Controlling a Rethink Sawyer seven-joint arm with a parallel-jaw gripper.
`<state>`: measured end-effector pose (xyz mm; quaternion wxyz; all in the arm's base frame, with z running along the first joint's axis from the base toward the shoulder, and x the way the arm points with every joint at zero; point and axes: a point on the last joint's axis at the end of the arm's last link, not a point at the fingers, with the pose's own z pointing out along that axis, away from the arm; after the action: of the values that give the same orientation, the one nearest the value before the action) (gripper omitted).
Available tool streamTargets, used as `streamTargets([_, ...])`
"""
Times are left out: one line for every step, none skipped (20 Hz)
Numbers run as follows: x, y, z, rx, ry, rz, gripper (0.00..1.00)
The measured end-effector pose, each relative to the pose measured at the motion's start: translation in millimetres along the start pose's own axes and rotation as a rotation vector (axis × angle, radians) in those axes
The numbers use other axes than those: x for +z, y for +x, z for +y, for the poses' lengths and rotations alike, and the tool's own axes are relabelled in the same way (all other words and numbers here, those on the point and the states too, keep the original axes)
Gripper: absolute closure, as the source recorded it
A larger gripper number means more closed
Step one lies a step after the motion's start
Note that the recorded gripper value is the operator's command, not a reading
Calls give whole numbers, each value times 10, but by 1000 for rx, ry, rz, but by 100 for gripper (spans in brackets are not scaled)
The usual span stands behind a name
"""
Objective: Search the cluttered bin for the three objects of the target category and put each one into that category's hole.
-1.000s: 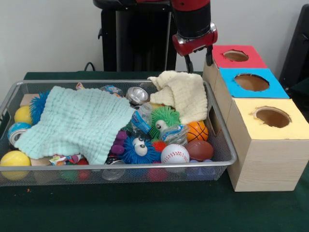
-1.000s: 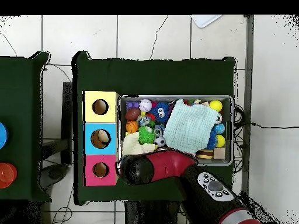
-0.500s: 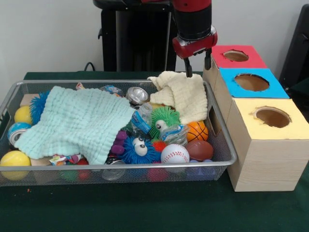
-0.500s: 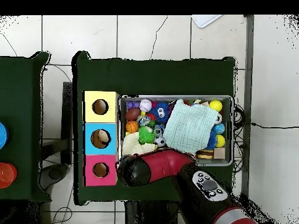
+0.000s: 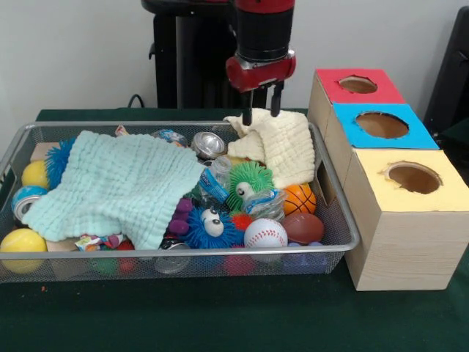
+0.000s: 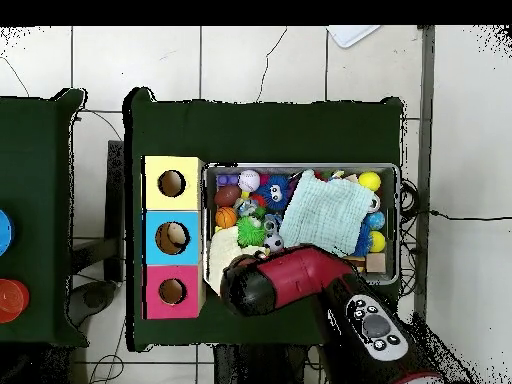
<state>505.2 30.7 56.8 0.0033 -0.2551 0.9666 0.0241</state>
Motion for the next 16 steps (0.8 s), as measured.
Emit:
streamTargets([-19, 13, -88, 9, 9, -6, 0])
streamTargets([-39, 25, -177, 18, 18, -13, 0])
streamTargets([-58, 38, -265, 26, 27, -19, 0])
streamTargets([-72, 46, -326, 33, 33, -24, 0])
streamTargets([-99, 58, -437, 46, 42, -33, 0])
streamTargets([-126, 70, -549, 59, 52, -43, 0])
streamTargets([-152, 81, -660, 71, 62, -53, 0])
streamTargets([-174, 88, -750, 80, 69, -62, 0])
streamTargets([-195, 93, -835, 87, 76, -72, 0])
streamTargets([-218, 99, -934, 93, 85, -84, 0])
streamTargets([-231, 108, -1011, 95, 92, -93, 0])
streamTargets([-238, 114, -1056, 95, 97, -97, 0])
streamTargets([-251, 132, -1198, 94, 113, -112, 0])
streamTargets([-250, 134, -1246, 92, 119, -118, 0])
streamTargets([-249, 136, -1293, 90, 125, -123, 0])
streamTargets([-241, 135, -1345, 88, 131, -129, 0])
